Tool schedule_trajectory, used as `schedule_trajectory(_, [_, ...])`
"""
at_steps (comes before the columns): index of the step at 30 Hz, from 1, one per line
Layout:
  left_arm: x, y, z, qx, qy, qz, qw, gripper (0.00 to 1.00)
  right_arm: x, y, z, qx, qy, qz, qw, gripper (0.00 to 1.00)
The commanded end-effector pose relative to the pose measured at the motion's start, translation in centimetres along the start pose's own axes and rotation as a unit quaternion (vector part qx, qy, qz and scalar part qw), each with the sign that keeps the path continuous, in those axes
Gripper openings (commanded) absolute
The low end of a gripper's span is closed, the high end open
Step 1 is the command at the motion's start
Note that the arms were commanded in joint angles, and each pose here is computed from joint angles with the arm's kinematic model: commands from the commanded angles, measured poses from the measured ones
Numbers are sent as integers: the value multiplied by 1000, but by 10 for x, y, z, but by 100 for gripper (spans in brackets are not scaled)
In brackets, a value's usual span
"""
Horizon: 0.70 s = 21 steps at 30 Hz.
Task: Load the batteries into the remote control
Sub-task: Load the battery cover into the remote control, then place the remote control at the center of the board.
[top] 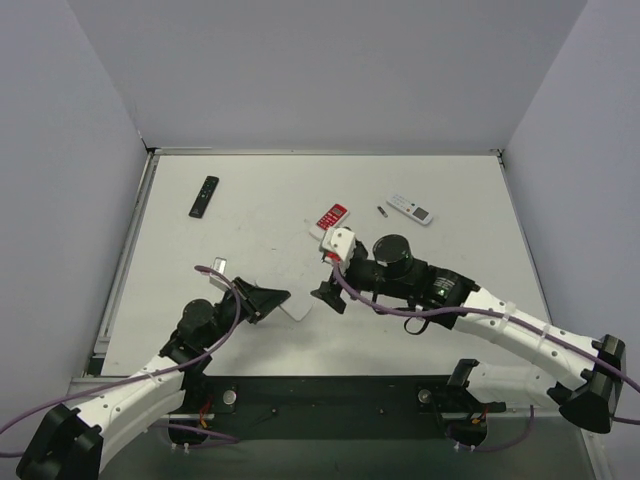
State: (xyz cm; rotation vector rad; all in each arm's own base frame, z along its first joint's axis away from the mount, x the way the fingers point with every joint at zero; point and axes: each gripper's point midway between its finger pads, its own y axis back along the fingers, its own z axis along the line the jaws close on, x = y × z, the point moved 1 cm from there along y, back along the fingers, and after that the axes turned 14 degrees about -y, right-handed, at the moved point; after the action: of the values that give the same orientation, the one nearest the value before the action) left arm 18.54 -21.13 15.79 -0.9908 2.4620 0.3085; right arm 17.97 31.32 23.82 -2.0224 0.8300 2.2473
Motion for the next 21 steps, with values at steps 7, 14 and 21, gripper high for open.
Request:
schedule_trajectory(7, [-13,-19,20,-91,-68,22,993,0,46,16,-51,146,-266,15,953,97])
schedule_trajectory(14, [-23,-36,69,-170,-50,43,983,0,77,18,-69,179,-336,30,924,97])
schedule_trajectory(21, [-41,-59,125,-213,-9,67,975,0,91,31,-80,208,-350,26,913,97])
